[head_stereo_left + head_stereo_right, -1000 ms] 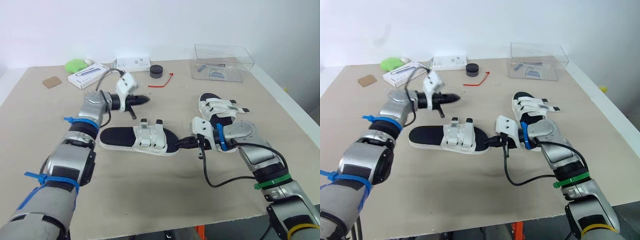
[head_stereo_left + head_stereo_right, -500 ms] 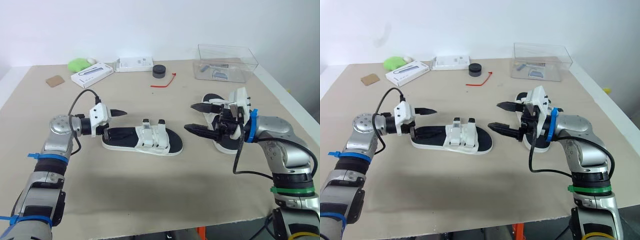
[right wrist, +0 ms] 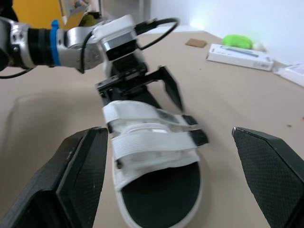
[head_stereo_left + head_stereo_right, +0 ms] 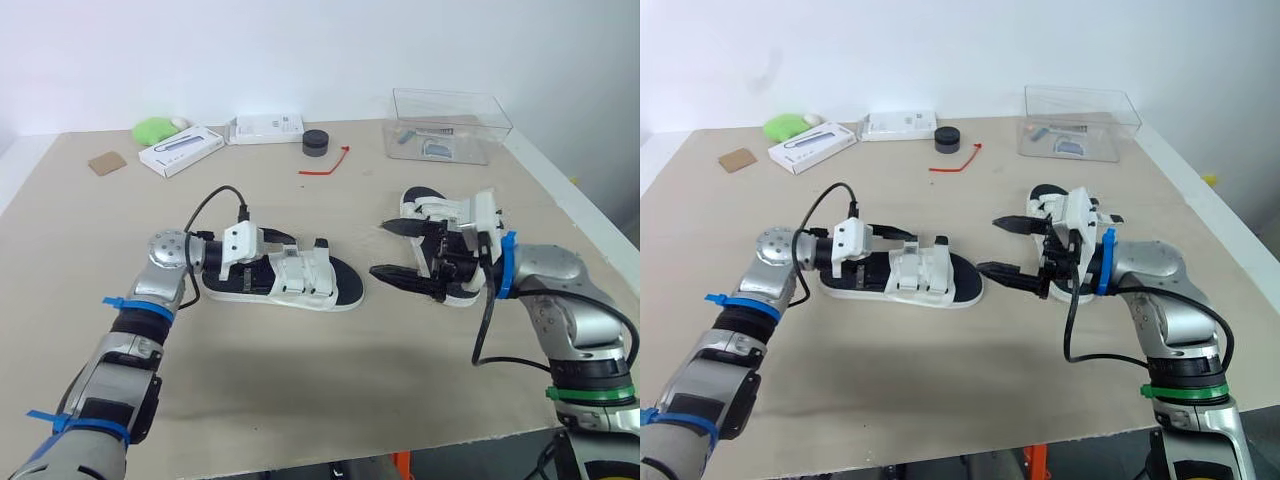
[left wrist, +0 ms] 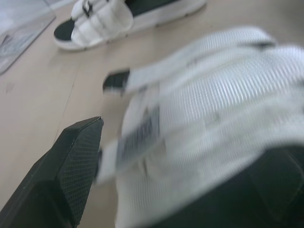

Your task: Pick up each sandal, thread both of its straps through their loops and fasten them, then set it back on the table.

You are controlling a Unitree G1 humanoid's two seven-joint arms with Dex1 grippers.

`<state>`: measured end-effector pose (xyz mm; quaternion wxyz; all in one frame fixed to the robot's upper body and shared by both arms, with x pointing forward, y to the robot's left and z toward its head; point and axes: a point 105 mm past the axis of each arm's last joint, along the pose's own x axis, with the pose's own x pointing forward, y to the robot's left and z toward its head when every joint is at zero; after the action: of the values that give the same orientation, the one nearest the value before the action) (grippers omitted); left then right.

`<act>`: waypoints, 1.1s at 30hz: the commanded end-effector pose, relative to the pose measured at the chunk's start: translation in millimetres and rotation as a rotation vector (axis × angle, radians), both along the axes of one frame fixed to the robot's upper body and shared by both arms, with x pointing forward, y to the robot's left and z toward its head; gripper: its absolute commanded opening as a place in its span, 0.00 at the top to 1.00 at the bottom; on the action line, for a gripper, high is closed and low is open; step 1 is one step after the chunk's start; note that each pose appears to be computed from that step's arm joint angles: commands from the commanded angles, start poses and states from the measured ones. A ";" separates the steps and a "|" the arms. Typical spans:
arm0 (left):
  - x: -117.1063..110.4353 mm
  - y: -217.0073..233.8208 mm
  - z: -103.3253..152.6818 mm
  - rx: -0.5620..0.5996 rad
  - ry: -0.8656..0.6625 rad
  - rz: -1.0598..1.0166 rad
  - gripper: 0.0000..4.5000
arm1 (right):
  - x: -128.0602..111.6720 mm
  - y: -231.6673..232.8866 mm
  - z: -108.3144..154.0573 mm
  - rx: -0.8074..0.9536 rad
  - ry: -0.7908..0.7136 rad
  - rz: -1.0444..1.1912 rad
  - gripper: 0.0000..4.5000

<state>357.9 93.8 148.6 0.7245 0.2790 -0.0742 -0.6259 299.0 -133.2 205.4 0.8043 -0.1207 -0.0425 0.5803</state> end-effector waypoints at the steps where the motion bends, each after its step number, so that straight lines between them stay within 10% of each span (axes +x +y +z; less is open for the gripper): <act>1: 4.7 -4.0 1.8 0.006 0.012 0.002 0.01 | -7.2 4.0 5.8 -0.019 -0.028 0.033 0.00; 11: 40.8 18.4 14.1 -0.068 0.023 0.308 1.00 | -5.5 6.5 3.3 -0.026 -0.038 0.023 0.00; 20: 105.9 164.1 52.8 -0.291 0.041 1.383 1.00 | 15.1 6.5 3.0 -0.026 -0.081 -0.057 0.00; 31: 86.3 207.1 42.4 -0.278 0.038 1.588 1.00 | 35.4 16.3 -0.3 -0.040 -0.094 -0.080 0.00; 33: 84.4 205.6 43.5 -0.257 0.024 1.560 0.79 | 36.6 17.0 -1.0 -0.049 -0.095 -0.075 0.00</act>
<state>443.8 296.6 172.5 0.9804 0.1473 0.1065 0.0761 335.9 -118.5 192.3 0.8258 -0.1526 -0.0397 0.5415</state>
